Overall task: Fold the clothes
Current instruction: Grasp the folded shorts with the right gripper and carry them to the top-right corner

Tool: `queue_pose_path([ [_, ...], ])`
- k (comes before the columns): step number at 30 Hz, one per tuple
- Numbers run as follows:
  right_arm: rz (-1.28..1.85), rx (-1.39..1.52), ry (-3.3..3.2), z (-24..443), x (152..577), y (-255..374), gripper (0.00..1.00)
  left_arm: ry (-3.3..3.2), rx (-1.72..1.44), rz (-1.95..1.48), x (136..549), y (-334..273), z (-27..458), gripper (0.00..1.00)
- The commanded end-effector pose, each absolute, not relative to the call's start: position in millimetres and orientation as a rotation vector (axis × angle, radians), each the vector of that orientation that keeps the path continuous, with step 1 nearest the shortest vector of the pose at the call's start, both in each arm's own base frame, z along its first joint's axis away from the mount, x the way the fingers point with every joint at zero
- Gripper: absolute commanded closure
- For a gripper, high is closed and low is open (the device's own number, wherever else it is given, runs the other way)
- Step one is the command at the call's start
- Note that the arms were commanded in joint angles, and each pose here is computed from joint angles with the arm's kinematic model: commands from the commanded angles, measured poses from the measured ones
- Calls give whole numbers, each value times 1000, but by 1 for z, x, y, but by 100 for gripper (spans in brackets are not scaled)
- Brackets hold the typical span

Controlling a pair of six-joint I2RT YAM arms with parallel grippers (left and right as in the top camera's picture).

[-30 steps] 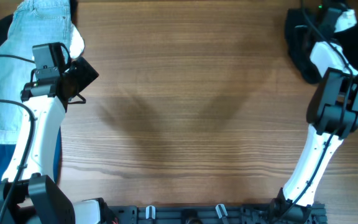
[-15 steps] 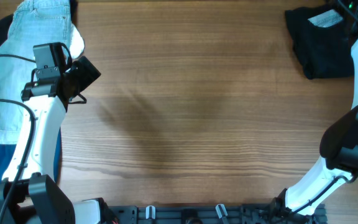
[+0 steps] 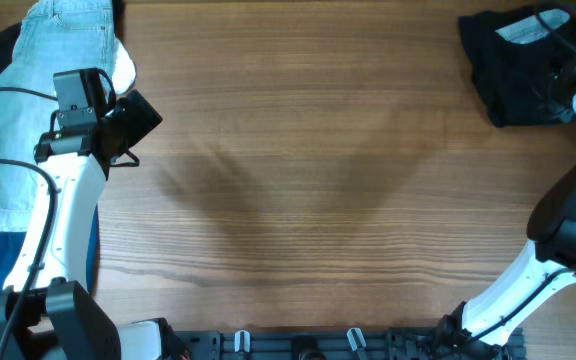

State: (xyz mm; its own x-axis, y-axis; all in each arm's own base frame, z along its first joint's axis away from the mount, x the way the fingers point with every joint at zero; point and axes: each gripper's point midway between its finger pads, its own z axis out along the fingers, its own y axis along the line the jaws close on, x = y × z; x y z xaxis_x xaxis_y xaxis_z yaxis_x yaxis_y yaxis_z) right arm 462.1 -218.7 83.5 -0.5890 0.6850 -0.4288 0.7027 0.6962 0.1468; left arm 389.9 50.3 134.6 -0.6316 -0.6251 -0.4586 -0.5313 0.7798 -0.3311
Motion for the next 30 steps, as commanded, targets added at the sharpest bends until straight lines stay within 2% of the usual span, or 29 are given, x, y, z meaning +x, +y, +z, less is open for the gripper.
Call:
queue_pose_path([
  [1, 29, 1057, 2463, 40, 476, -212, 96, 2419, -846, -234, 390, 47, 133, 9],
  [2, 129, 994, 2395, 31, 503, -208, 96, 2418, -846, -234, 391, 47, 133, 9],
  [7, 256, 831, 2303, 1, 558, -178, 95, 2418, -846, -234, 391, 47, 133, 9],
  [9, 243, 769, 2252, -2, 578, -166, 96, 2419, -846, -234, 390, 47, 133, 9],
  [12, 183, 829, 2140, -1, 595, -171, 96, 2426, -849, -233, 389, 46, 132, 10],
  [17, 167, 819, 2071, 12, 601, -186, 96, 2426, -849, -233, 389, 46, 132, 9],
  [24, 228, 759, 2261, -16, 585, -147, 96, 2426, -849, -233, 389, 46, 132, 9],
  [30, 261, 693, 2284, -16, 593, -110, 96, 2430, -850, -232, 388, 46, 132, 9],
])
